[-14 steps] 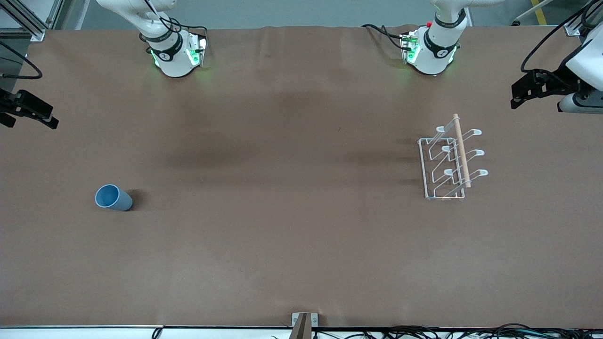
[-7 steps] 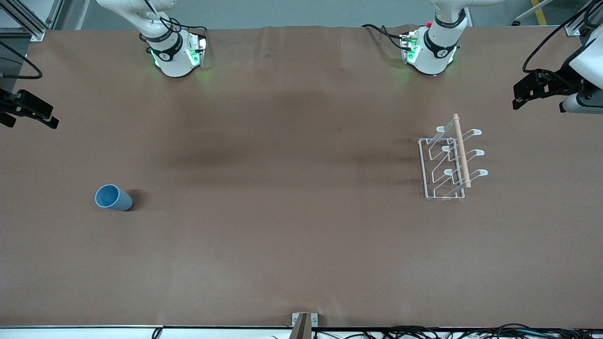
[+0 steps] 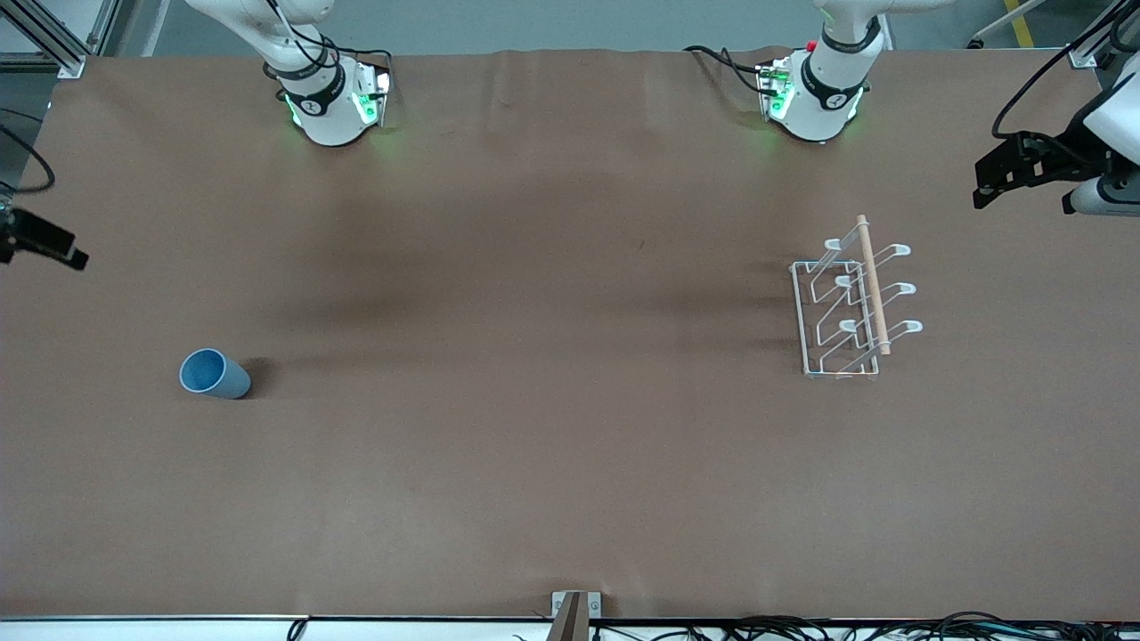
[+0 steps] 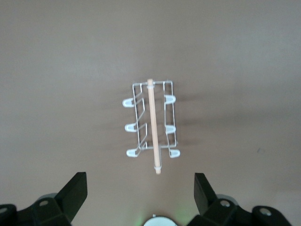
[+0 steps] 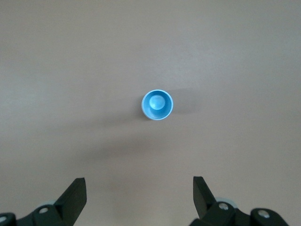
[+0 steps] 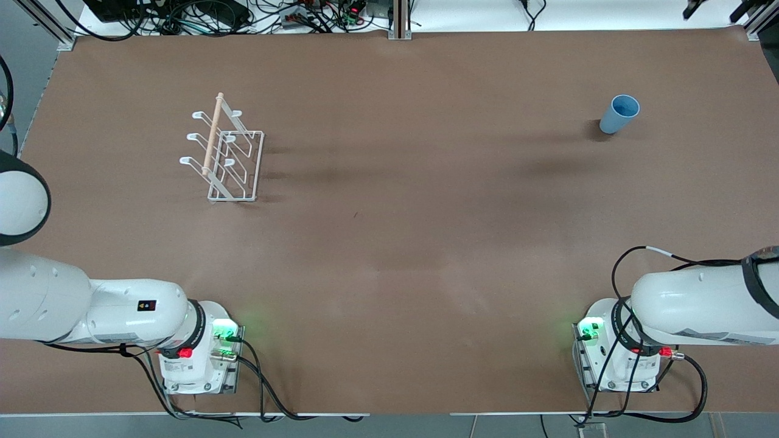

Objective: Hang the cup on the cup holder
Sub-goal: 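Lower the right gripper around the light blue cup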

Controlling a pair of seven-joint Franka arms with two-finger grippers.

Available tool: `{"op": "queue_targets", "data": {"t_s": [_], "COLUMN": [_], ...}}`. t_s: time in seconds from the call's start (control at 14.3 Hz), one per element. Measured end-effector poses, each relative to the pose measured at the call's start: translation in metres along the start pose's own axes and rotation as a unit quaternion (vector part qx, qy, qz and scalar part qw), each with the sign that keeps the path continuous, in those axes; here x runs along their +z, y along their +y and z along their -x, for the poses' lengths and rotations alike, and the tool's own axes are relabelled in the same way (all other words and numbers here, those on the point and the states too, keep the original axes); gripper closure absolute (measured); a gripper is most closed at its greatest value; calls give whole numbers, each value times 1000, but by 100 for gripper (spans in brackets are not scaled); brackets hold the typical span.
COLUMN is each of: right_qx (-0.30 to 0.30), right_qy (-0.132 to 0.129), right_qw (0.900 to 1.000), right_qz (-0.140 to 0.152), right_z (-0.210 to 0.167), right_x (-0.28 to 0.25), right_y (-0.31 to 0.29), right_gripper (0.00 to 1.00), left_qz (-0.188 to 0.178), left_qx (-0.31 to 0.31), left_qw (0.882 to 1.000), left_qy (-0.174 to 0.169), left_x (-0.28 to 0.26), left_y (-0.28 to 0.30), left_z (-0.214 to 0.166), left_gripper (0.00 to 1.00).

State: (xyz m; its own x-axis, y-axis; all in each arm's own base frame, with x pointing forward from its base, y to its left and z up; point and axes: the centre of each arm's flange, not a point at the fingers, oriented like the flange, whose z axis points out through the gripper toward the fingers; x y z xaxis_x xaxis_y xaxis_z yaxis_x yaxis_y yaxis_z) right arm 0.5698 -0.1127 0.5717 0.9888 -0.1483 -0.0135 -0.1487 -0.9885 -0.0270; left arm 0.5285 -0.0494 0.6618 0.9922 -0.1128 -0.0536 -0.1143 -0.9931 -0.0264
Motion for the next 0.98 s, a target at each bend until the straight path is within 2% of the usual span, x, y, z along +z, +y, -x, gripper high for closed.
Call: {"op": "queue_targets", "data": {"t_s": [0.14,0.49,0.84,0.98], "right_qx": [4,-16,-22,-24], "right_qy": [-11,-9,-30,-24], "right_qw": [1000,1000,999,999], "right_qz": [-1,1,0,1], "right_z": [-17,-49,-57,-53], "right_x": [59,180,252,272], "right_y": [30,52,54,52], "right_gripper": [0,2,5,6], "left_qz": [0,0,0,0], "left_qx": [0,-7,-7,-7], "left_qw": [1000,1000,1000,1000], "left_qy": [-9,-4,-1,-1], "left_x": [1,-4,-7,-7], "left_y": [0,-7,-8,-8], "left_z": [2,3,3,3], "left_gripper": [0,0,0,0]}}
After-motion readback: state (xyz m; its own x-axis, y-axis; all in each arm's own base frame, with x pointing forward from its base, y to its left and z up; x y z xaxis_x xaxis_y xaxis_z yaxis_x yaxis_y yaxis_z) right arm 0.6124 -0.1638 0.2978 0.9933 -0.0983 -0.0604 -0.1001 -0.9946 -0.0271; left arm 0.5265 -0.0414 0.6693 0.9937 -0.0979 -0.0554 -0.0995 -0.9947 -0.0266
